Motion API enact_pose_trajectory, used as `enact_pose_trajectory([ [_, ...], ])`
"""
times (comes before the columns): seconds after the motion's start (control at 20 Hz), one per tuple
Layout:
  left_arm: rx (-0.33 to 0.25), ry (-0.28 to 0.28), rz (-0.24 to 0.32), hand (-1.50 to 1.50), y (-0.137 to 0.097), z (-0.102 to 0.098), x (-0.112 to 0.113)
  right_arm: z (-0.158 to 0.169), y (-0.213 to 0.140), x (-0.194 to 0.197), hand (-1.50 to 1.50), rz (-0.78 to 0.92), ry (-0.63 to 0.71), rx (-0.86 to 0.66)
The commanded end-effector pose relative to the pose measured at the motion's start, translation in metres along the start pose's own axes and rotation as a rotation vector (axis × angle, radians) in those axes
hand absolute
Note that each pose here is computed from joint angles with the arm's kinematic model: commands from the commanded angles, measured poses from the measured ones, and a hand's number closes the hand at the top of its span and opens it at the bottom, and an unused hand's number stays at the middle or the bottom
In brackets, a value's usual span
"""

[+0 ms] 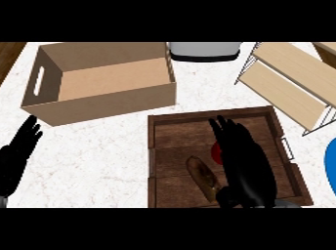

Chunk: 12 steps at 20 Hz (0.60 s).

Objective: Pick the can from the tray and place it in the tiered shelf

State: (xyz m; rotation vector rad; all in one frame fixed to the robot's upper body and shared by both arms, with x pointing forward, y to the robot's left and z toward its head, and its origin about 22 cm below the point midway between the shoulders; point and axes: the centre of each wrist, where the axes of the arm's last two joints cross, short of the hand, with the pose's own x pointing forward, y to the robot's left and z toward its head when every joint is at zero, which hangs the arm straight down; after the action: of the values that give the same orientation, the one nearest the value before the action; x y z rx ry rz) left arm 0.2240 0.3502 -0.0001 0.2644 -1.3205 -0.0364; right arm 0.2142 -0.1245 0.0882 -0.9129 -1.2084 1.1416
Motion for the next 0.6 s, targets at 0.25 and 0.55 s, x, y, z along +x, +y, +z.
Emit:
enact_pose_trajectory([
  [0.25,-0.013,-0.009,0.000,0.00,0.003,-0.005,0.009,-0.004,-0.034,0.023,-1.50,0.303,0.092,0.151],
  [0.55,-0.016,-0.011,-0.006,0.00,0.007,0.001,0.003,-0.026,-0.022,0.037,-1.50,0.308,0.114,0.171],
])
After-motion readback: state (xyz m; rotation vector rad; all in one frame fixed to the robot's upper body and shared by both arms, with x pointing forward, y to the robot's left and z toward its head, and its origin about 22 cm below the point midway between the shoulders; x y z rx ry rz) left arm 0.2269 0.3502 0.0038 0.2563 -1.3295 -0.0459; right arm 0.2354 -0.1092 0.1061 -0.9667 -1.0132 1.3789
